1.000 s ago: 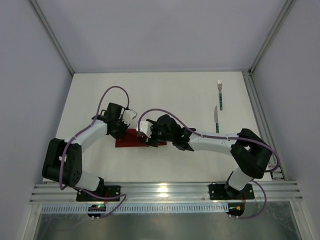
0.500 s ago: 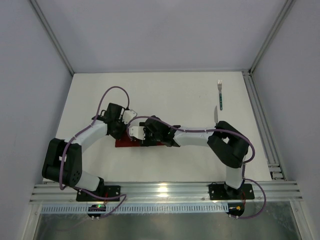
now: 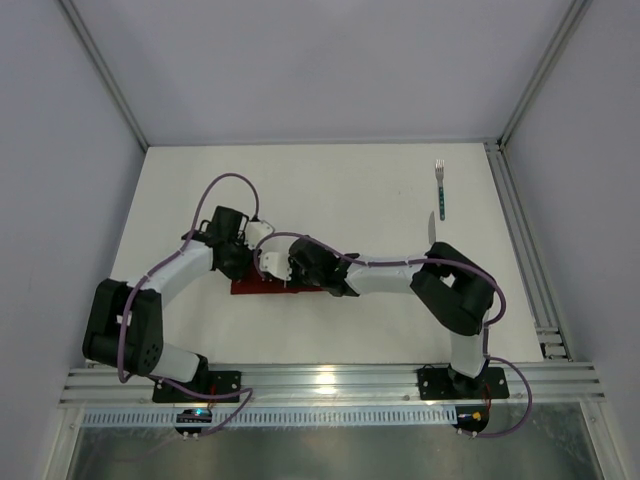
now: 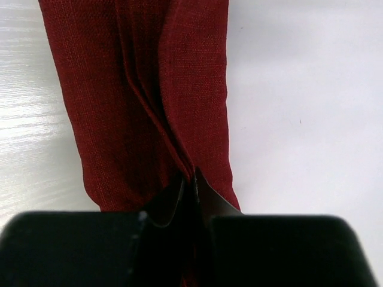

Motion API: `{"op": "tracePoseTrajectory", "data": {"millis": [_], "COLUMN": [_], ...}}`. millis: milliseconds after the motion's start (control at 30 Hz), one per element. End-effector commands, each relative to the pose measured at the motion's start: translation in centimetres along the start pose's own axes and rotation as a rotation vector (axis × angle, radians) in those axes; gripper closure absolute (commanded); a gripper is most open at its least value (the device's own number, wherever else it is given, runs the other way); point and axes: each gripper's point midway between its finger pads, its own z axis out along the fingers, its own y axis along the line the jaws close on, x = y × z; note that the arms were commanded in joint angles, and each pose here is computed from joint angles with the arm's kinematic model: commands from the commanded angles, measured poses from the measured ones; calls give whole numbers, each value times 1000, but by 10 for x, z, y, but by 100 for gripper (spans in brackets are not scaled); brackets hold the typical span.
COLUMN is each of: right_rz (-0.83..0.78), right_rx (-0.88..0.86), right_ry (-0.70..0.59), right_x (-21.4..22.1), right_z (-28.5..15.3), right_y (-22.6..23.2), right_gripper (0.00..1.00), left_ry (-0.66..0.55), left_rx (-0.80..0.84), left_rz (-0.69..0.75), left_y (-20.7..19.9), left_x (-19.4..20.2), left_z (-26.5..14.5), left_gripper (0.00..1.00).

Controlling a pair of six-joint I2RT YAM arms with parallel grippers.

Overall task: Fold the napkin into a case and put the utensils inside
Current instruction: Fold the 2/3-rectangle-folded napkin into a folded napkin.

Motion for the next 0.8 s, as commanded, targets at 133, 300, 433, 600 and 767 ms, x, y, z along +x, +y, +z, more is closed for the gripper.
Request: {"op": "tracePoseTrajectory", "data": {"millis": [133, 300, 433, 600, 767], "right_rz": [198, 306, 356, 459, 520], "right_rx": [75, 54, 27, -27, -57], "right_ry": [-29, -50, -48, -102, -121], "right_x": [-17, -18, -15, -21, -19], "right_z": [-3, -1, 6, 2, 0], "right_y": [-1, 8, 14, 17, 16], "right_gripper": [96, 96, 96, 96, 96], "left_ry": [-106, -196, -282, -367, -424], "left_rx": [106, 131, 270, 187, 117], "left_rz": [-9, -107, -56, 164, 415], "left_y": [-9, 3, -28, -30, -28], "left_x": [-13, -19, -19, -3, 6], "left_z": [-58, -96, -106, -81, -57], "left_gripper": [57, 64, 73, 67, 58]}}
